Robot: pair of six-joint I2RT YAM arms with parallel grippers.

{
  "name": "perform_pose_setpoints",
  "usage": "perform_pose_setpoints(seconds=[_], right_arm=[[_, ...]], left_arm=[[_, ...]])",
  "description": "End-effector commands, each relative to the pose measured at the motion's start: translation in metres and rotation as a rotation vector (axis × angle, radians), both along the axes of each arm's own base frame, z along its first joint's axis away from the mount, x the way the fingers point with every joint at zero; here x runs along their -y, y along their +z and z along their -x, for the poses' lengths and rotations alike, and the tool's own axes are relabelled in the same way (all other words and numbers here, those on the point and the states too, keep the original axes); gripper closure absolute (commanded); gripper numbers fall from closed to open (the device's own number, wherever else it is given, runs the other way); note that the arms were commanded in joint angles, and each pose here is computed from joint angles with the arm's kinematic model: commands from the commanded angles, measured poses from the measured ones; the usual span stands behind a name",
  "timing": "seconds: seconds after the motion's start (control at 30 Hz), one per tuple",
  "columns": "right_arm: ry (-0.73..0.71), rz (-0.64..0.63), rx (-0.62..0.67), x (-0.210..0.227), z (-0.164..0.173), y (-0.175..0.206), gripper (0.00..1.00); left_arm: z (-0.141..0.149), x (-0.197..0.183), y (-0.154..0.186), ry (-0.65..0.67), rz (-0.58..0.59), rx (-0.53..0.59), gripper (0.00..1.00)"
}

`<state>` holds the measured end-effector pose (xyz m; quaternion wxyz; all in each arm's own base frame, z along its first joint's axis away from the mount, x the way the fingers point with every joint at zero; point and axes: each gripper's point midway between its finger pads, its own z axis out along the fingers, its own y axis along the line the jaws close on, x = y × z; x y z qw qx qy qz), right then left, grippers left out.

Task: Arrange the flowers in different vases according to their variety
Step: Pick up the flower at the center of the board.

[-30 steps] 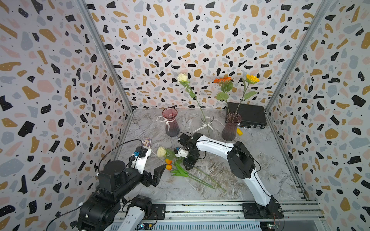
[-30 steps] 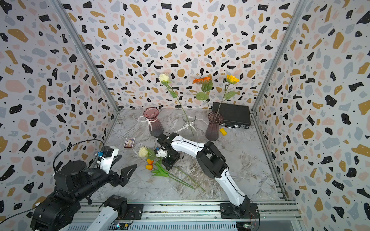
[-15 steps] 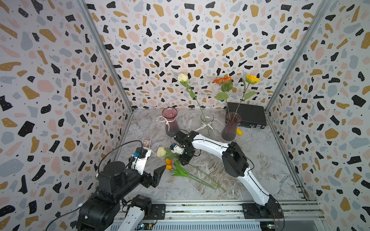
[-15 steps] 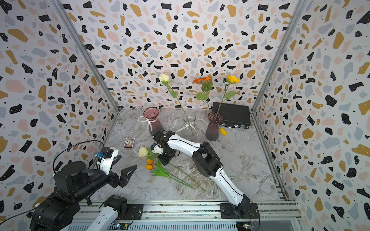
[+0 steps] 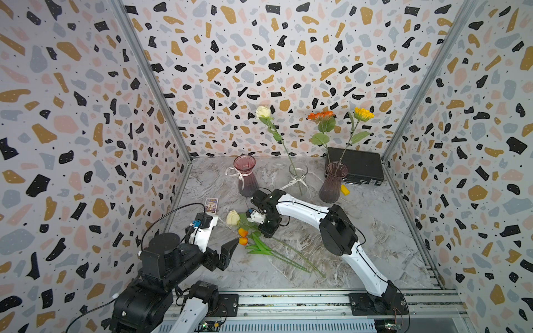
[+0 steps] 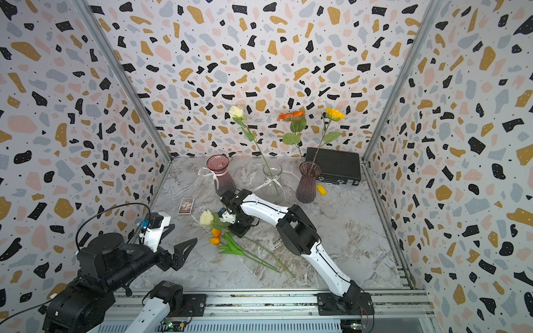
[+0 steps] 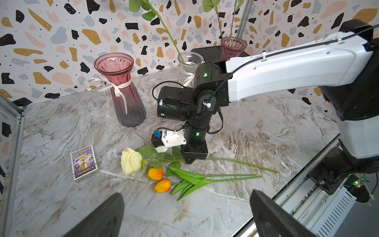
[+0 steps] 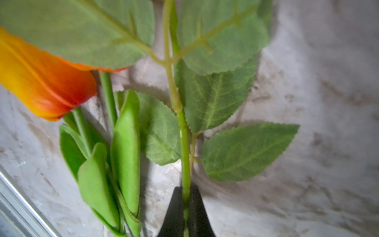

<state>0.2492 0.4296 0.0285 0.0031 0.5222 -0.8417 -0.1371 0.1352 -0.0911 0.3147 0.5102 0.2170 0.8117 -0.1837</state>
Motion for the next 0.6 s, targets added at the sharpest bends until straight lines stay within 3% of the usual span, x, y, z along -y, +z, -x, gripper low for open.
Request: perform_pose_setpoints(seconds=[0.0,0.37,0.57], right_arm=[[-0.018,0.009,0.103,0.010,-0.010,0.038,1.00],[-0.169,0.013,0.370,0.039,-0.051,0.112,1.00],[-0.291,-0.113,0.526,0.049,-0.070,0.182,1.00]], left_arm=[[0.005,0.000,0.008,-0.013,0.004,0.035,0.00],[0.009,-0.002,0.011,-0.008,0.007,0.058,0.00],[0.008,-0.002,0.009,-0.008,0.002,0.056,0.00]])
